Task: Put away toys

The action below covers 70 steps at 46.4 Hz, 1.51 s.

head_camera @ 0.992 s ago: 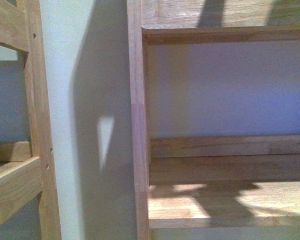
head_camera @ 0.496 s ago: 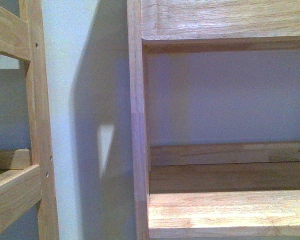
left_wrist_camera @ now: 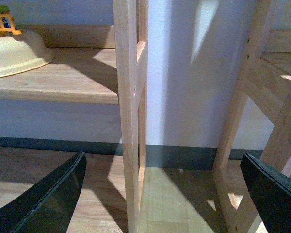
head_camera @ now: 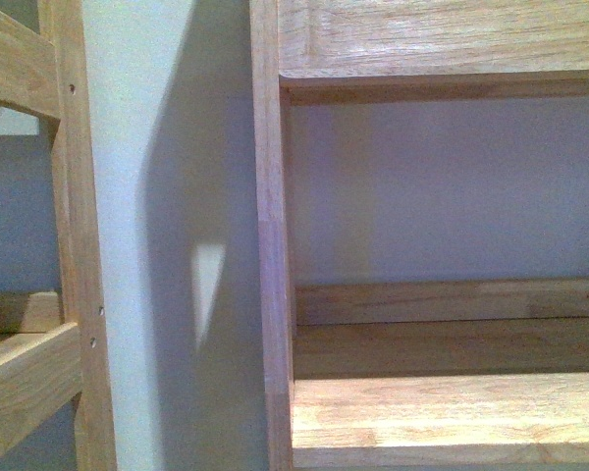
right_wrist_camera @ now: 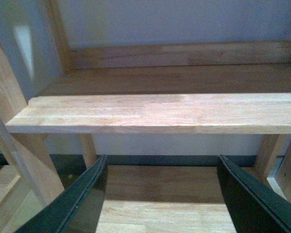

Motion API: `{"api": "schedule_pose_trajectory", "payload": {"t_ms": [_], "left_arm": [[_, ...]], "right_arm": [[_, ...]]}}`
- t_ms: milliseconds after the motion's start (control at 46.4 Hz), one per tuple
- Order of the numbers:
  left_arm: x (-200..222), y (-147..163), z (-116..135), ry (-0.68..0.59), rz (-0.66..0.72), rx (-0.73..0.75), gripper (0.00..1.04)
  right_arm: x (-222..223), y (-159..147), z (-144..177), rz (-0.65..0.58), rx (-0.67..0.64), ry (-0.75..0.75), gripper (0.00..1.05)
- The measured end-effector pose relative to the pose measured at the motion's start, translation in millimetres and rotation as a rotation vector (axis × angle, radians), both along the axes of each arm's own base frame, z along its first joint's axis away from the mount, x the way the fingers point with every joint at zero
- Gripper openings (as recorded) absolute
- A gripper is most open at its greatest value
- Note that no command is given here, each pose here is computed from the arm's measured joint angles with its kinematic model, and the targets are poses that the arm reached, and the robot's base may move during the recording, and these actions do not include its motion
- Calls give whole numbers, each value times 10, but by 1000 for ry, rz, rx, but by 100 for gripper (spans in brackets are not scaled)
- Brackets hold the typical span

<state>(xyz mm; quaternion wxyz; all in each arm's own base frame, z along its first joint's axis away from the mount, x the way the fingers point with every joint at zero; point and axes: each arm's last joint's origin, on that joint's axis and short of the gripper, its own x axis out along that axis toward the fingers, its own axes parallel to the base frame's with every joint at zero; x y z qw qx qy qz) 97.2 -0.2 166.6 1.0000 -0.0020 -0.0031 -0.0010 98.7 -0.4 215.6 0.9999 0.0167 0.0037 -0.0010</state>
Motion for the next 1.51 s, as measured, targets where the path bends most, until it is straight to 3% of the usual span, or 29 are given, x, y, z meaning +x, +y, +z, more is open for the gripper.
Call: {"api": "schedule_pose_trajectory", "payload": {"t_ms": [129,431,1401,1444,1509], "left_arm": [[0,0,0,0,0,0,99],[0,0,0,0,0,0,99],[0,0,0,0,0,0,99],[0,0,0,0,0,0,99],[0,0,0,0,0,0,99]], "right_arm": [[-6,1,-98,2,-13,-2,41],[-5,2,-239,2,-25,1,3],[-14,2,-484,2,-28,-10,3],[-14,2,-483,2,-29,-10,6],[-14,2,-483,2,-29,-10,18]]}}
